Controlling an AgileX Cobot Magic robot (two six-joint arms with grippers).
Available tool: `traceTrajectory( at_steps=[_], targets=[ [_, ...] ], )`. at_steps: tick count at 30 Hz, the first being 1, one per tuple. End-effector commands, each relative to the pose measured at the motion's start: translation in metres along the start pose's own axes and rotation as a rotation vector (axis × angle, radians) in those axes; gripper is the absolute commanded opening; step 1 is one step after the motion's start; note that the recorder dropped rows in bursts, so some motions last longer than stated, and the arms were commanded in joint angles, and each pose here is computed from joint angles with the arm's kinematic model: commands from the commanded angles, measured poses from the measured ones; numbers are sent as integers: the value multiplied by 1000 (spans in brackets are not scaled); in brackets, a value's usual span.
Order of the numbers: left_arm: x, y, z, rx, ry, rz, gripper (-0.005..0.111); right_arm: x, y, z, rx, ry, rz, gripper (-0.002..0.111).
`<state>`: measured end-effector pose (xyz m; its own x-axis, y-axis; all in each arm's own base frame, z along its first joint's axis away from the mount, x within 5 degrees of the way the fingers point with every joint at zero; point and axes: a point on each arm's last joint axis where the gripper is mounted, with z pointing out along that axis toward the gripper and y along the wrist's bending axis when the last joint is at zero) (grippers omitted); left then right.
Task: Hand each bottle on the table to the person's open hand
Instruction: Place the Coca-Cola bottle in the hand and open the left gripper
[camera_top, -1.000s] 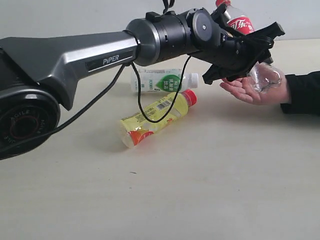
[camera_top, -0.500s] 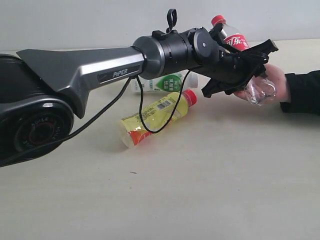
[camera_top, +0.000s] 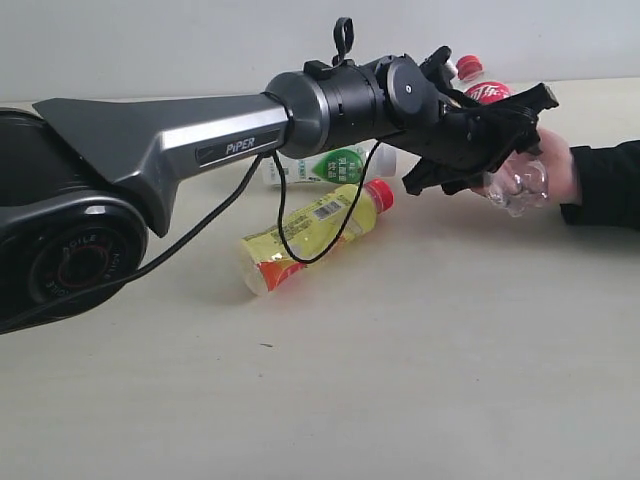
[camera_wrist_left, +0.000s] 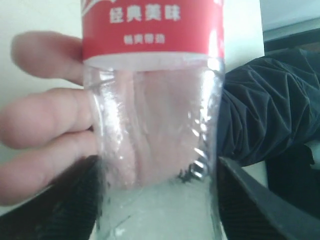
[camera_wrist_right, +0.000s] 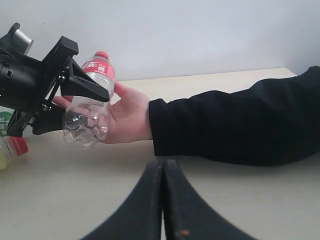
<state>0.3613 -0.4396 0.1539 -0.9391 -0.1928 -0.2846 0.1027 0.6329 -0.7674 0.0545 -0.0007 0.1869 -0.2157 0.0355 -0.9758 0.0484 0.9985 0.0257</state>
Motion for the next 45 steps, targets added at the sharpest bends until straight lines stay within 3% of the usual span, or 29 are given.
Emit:
traceTrajectory(
  at_steps=[1, 17, 25, 30, 38, 45],
  targets=[
    [0, -1, -3, -11, 40, 14, 65, 1, 0, 0, 5, -3, -2, 0],
    [6, -11, -18, -32, 144, 107, 66, 1, 0, 0, 5, -3, -2, 0],
    [3, -14, -19, -16, 114, 117, 95, 1, 0, 0, 5, -3, -2, 0],
    [5, -14, -20, -22, 135, 126, 97, 1, 0, 0, 5, -3, -2, 0],
    [4, -32, -42, -19, 180, 285, 97, 1, 0, 0, 5, -3, -2, 0],
    [1, -46, -78, -122, 238, 466, 96, 1, 0, 0, 6, -7, -2, 0]
  ],
)
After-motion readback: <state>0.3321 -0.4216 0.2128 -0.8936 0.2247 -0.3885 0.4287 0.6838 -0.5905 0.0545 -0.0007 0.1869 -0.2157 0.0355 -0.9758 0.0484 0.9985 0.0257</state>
